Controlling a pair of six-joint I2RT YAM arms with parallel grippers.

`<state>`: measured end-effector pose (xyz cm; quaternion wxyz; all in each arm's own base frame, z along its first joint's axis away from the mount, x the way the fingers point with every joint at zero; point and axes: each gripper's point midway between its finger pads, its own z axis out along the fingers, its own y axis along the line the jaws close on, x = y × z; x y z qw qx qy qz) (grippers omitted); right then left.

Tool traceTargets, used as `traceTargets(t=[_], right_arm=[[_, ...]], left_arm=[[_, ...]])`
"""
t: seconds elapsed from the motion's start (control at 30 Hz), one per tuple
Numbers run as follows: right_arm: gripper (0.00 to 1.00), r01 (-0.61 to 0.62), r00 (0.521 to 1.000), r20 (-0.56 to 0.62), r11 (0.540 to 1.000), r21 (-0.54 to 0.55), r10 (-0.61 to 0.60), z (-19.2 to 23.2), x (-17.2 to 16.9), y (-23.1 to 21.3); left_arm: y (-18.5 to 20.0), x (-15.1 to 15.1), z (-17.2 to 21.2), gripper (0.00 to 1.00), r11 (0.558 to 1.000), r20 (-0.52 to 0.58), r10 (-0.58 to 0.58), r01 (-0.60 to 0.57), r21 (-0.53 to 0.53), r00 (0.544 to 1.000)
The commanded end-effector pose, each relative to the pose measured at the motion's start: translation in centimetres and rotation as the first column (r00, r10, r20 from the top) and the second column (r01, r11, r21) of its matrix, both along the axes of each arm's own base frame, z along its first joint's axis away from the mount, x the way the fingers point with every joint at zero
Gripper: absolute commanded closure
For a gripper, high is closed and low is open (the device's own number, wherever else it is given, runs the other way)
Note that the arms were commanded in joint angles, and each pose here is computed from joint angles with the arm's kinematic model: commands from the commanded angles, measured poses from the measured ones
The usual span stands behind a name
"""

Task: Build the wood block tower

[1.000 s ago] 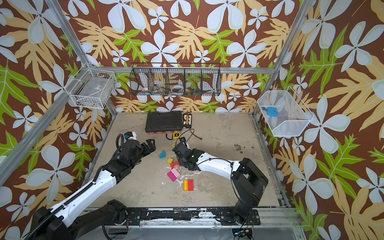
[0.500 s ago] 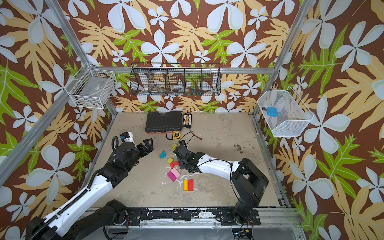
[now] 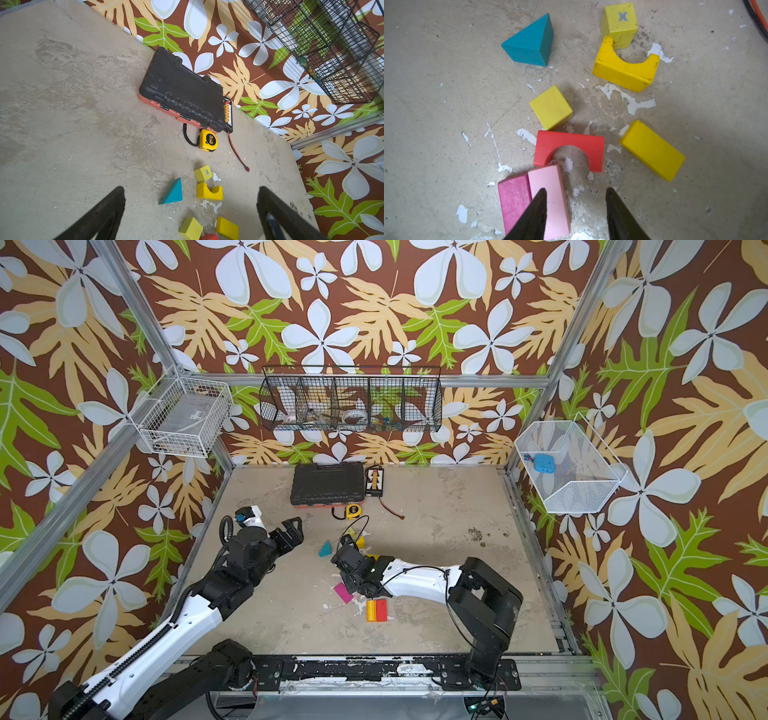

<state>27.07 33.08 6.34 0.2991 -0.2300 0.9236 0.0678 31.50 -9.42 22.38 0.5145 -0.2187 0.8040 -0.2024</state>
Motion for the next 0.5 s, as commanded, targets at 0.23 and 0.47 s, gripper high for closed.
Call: traceTargets(t=[0.23,0.47], right_arm=[[0.49,-0.043,0.997,-0.068,0.999,-0.013,0.042,-1.8,-1.4,0.1],[0.51,-0.073,0.991,-0.112,0.996,-0.044,0.067,-3.4,-2.0,1.0]], left_arm=[[0.4,0.2,0.6,0.0,1.0,0.012,0.027,-0.027,-0.008,1.0],[0.5,0.0,0.7,0.0,0.999,0.029,0.029,-0.029,-0.019,0.999]])
